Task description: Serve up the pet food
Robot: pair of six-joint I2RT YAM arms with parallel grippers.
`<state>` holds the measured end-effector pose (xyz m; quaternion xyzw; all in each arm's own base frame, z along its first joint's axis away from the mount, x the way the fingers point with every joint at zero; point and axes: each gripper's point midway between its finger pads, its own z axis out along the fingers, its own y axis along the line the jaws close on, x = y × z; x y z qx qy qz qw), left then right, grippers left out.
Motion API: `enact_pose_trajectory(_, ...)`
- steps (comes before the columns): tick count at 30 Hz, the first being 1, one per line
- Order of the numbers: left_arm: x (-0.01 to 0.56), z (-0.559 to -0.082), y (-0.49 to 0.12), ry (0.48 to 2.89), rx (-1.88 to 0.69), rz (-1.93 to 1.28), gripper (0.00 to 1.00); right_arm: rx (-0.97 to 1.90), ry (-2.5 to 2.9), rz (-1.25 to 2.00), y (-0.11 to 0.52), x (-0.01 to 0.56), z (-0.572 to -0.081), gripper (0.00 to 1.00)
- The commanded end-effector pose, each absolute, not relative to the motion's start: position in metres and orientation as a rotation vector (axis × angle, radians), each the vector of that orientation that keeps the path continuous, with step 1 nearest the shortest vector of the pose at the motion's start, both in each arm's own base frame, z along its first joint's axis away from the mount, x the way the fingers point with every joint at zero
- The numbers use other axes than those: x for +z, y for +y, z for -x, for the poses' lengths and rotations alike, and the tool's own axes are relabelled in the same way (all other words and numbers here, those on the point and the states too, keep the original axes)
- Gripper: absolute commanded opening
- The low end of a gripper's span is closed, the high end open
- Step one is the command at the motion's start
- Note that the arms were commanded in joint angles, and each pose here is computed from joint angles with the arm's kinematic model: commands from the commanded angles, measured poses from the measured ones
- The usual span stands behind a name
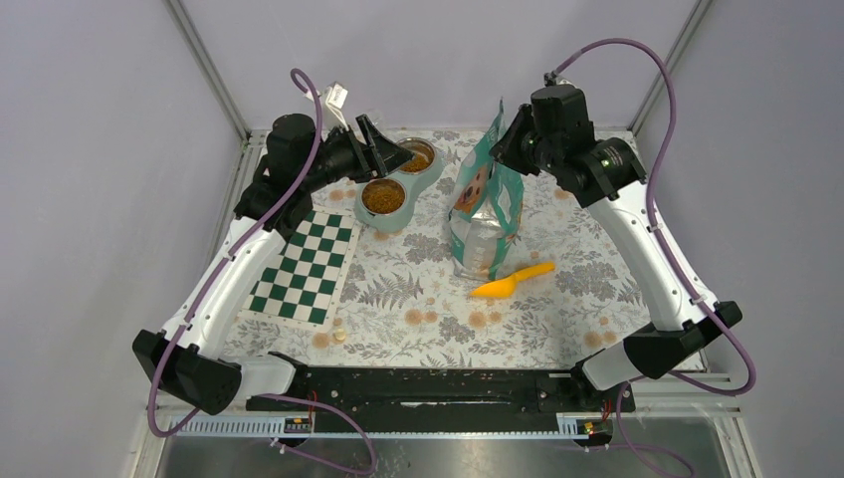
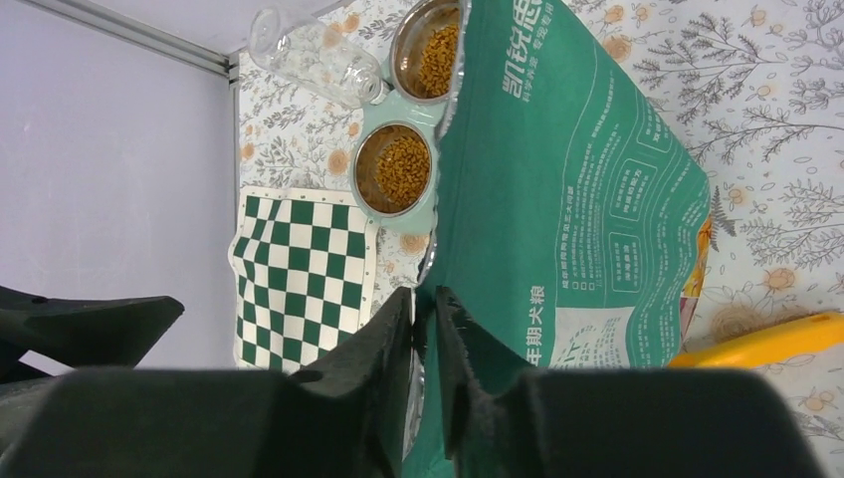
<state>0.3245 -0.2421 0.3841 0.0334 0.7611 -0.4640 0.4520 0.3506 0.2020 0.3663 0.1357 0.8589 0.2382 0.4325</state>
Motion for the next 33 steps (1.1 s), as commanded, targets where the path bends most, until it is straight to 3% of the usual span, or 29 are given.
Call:
enact_pose_trajectory(1, 0.409, -0.326, -0.242, 1.799, -1.135, -0.118, 0.61, 0.595, 2.088, -0.364, 0.198, 0.377, -0.354, 0.19)
enact_pose_trajectory(4, 0.408, -0.325, -0.242, 1.803, -1.134, -0.118, 0.62, 0.598, 2.089, -0.369, 0.198, 0.376, -0.353, 0.18)
enact_pose_trajectory(11, 0.407, -0.325, -0.242, 1.805, -1.132, -0.118, 0.61, 0.601, 2.053, -0.382, 0.191, 0.388, -0.349, 0.35)
enact_pose_trajectory(18, 0.407, -0.325, -0.241, 1.805, -1.130, -0.123, 0.61, 0.598, 2.017, -0.391, 0.184, 0.397, -0.348, 0.36)
enact_pose_trajectory(33, 0.406, -0.326, -0.241, 1.812, -1.117, -0.133, 0.61, 0.570, 2.065, -0.402, 0.188, 0.377, -0.357, 0.14)
